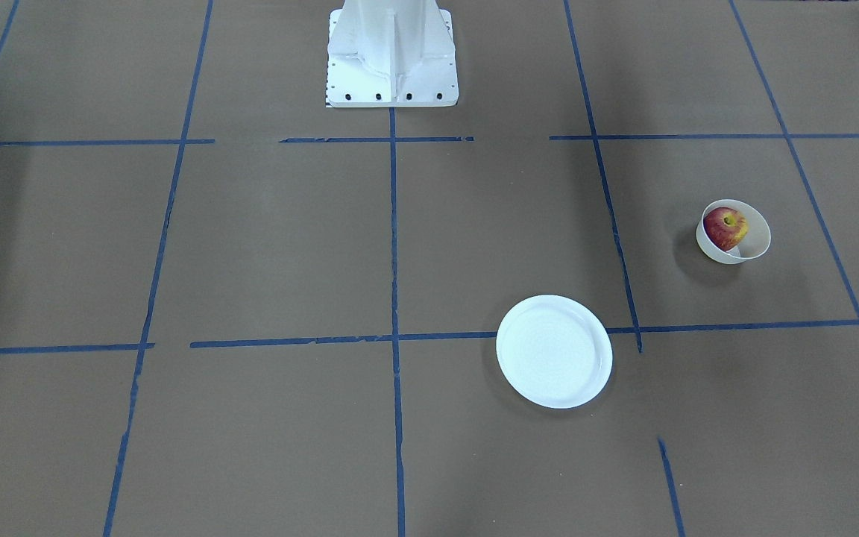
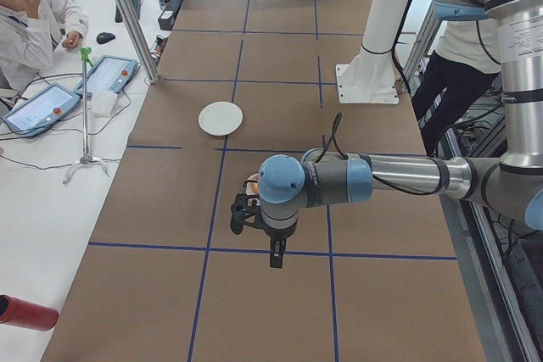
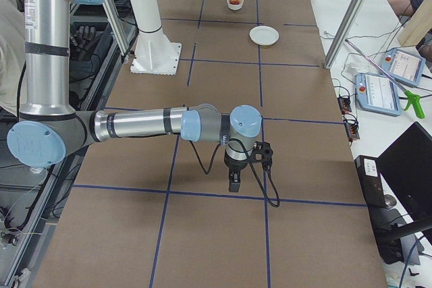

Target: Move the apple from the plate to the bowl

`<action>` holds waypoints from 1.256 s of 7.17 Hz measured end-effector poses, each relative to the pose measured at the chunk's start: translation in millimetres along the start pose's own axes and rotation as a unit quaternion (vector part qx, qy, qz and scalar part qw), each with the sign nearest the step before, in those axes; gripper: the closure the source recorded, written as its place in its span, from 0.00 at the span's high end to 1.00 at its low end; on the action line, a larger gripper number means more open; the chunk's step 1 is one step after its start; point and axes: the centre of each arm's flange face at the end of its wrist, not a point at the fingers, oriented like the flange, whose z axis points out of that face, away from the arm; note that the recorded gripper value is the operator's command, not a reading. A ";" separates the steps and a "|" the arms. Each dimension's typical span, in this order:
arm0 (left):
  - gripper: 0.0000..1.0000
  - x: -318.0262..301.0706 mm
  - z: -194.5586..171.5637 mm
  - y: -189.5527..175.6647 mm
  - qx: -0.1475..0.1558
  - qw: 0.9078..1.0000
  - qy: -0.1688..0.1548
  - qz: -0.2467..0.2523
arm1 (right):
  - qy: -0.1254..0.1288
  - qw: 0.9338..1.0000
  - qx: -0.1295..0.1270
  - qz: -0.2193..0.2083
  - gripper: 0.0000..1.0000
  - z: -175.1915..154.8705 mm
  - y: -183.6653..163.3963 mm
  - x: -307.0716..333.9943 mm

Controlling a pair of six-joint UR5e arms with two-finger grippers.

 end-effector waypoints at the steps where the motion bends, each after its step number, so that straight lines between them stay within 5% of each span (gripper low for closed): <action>1: 1.00 -0.1 -0.5 -1.3 0.000 1.000 -0.001 0.000 | 0.000 1.000 0.000 0.000 1.00 0.0 0.0 0.0; 9: 1.00 -6.7 5.4 -5.3 -0.006 1.000 -0.002 -0.003 | 0.000 1.000 0.000 0.000 1.00 0.2 0.0 0.1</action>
